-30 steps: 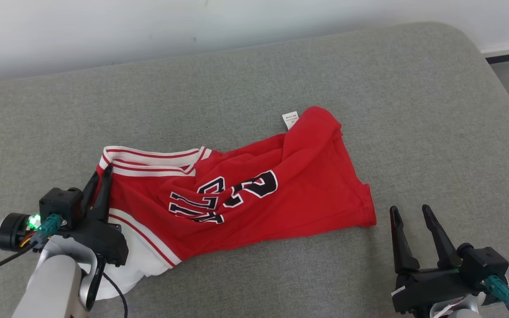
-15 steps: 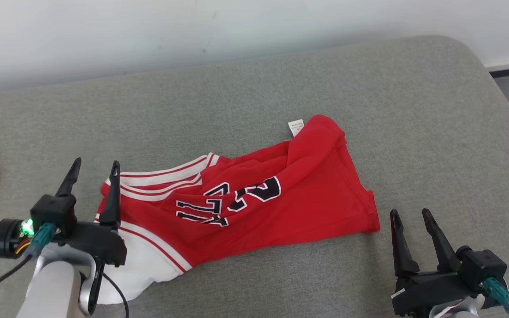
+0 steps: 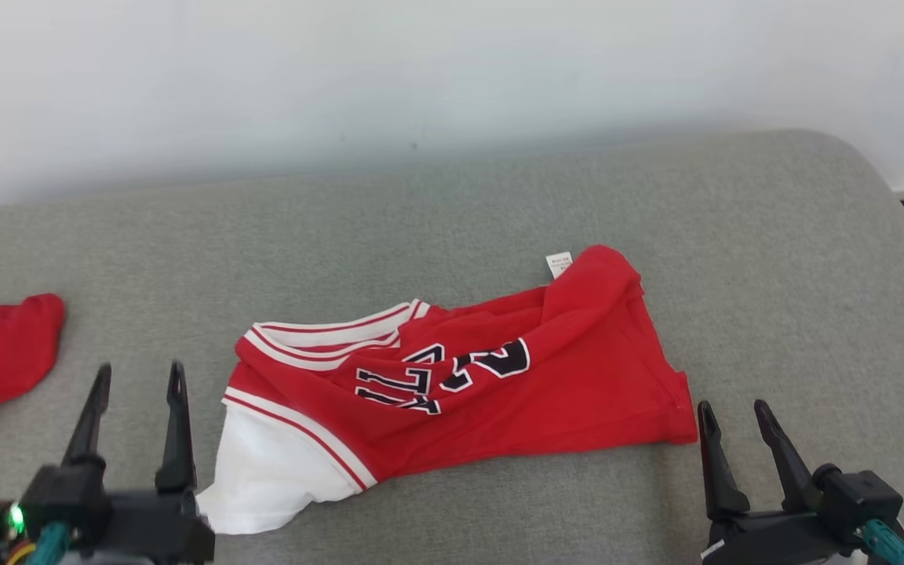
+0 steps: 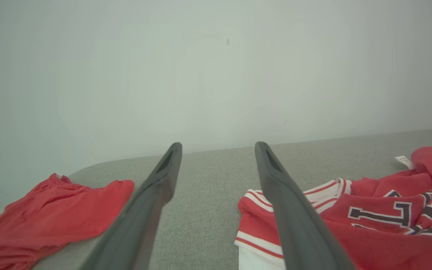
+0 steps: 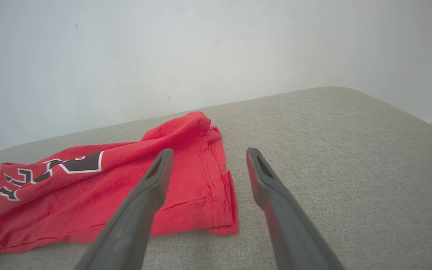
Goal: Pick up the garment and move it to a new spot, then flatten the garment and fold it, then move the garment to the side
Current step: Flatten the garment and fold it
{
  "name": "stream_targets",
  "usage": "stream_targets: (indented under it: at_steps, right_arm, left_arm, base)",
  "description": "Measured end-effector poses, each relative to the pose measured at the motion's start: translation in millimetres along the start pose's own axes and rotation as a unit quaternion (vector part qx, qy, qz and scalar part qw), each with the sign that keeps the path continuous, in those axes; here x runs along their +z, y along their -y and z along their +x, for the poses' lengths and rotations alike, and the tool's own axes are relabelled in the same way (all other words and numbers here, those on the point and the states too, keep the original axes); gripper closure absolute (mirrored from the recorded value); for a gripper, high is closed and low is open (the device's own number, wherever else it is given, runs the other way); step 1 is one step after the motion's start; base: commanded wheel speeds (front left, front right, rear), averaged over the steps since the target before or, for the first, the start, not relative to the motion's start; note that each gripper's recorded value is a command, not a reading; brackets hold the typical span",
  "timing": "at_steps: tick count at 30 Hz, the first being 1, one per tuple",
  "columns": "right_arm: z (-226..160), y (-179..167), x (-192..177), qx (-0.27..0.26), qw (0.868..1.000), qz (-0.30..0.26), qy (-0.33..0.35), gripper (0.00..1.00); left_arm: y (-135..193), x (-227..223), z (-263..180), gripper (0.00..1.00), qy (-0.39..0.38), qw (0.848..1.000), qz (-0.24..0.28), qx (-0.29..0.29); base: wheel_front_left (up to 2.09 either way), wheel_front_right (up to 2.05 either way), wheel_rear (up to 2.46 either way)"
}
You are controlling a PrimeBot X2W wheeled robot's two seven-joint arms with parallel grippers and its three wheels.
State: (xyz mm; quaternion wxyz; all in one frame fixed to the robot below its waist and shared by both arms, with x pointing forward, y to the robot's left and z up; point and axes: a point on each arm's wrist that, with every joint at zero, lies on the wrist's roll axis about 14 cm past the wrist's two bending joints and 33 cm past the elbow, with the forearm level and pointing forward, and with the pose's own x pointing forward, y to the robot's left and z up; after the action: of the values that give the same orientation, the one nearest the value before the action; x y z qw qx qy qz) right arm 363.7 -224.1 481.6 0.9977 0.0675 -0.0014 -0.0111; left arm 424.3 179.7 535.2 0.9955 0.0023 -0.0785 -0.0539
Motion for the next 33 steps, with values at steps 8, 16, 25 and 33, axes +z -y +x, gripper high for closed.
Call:
stream_targets:
  at_steps: [8, 16, 25, 33]
  right_arm:
    - [-3, -8, 2, 0.012, 1.000, 0.001, 0.003, 0.00]
    - [-7, -10, -2, 0.019, 1.000, -0.003, -0.007, 0.00]
    - [-8, -13, -9, 0.023, 1.000, -0.004, -0.019, 0.00]
    - [-9, -9, -11, 0.019, 1.000, -0.007, -0.024, 0.00]
  left_arm:
    - [-16, 9, -39, 0.00, 0.009, 0.999, -0.004, 0.046]
    - [-23, -4, -69, 0.00, -0.016, 0.997, 0.000, 0.071]
    - [-23, -14, -82, 0.00, -0.033, 0.997, -0.004, 0.074]
    - [-22, -18, -81, 0.00, -0.040, 0.997, 0.000, 0.068]
  base:
    - [0.00, 0.00, 0.00]
    - [0.00, 0.00, 0.00]
    - [0.00, 0.00, 0.00]
    - [0.00, 0.00, 0.00]
